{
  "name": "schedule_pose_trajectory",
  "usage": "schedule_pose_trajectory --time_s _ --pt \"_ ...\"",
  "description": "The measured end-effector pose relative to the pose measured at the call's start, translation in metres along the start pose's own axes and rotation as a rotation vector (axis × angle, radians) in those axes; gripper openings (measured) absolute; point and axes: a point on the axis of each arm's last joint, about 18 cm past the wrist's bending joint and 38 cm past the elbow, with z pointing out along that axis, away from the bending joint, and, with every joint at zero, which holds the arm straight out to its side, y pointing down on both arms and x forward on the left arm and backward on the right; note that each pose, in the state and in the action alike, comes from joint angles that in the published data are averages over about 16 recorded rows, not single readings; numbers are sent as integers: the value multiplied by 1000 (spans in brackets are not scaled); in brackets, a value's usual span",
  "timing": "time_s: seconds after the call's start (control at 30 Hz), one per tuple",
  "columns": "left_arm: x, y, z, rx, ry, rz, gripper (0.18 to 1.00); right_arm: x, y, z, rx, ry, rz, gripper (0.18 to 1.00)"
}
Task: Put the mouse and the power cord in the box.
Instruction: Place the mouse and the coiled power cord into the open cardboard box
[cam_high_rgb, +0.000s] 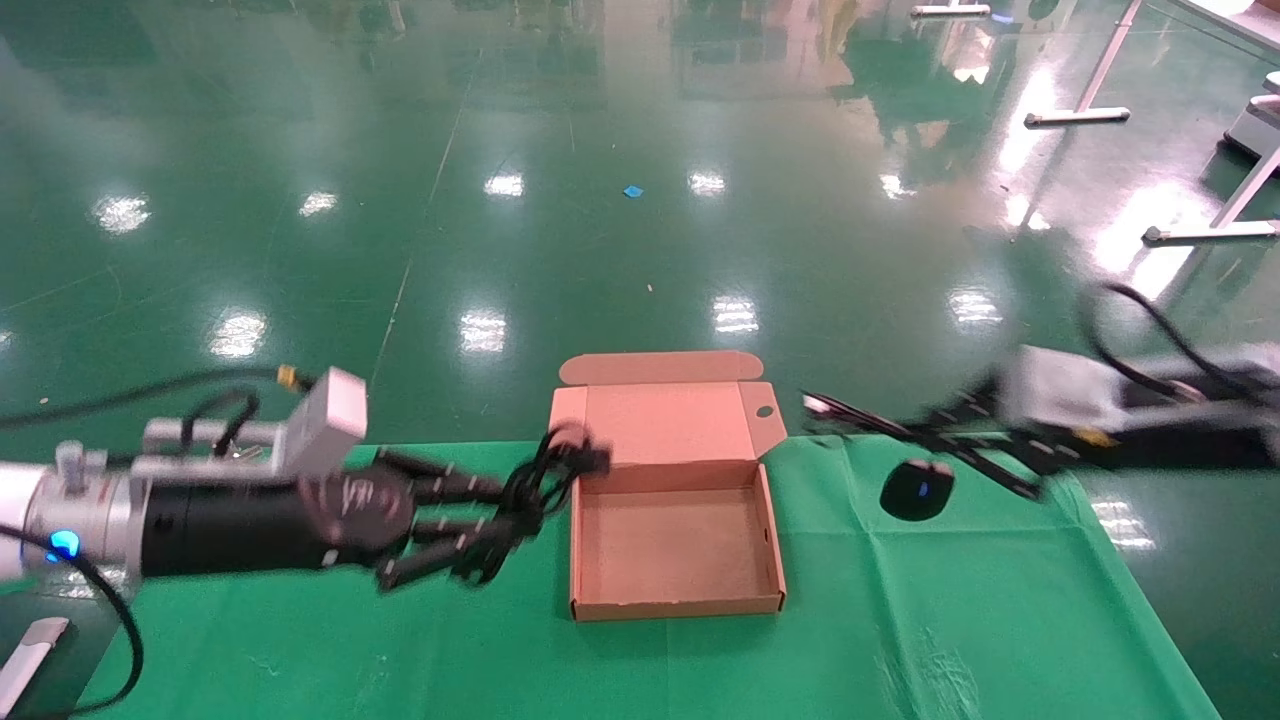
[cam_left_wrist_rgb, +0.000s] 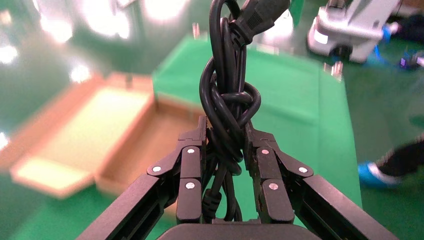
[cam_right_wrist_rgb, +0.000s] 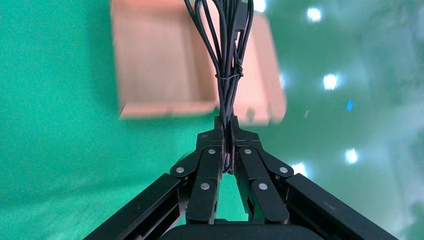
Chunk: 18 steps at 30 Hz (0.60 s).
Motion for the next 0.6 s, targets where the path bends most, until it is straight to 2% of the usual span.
schedule_pose_trajectory --time_s 0.17,0.3,0.43,0.6 --pt "-9 -40 5 99 -29 28 320 13 -42 45 45 -11 -51 198" --pt "-16 -62 1 144 -63 53 320 8 -70 90 66 -35 -73 198" --pt "-22 -71 -9 158 -101 66 320 -7 -90 131 80 -64 -81 198" --pt "-25 -67 -29 144 -140 66 320 -30 -104 170 85 -92 -59 197"
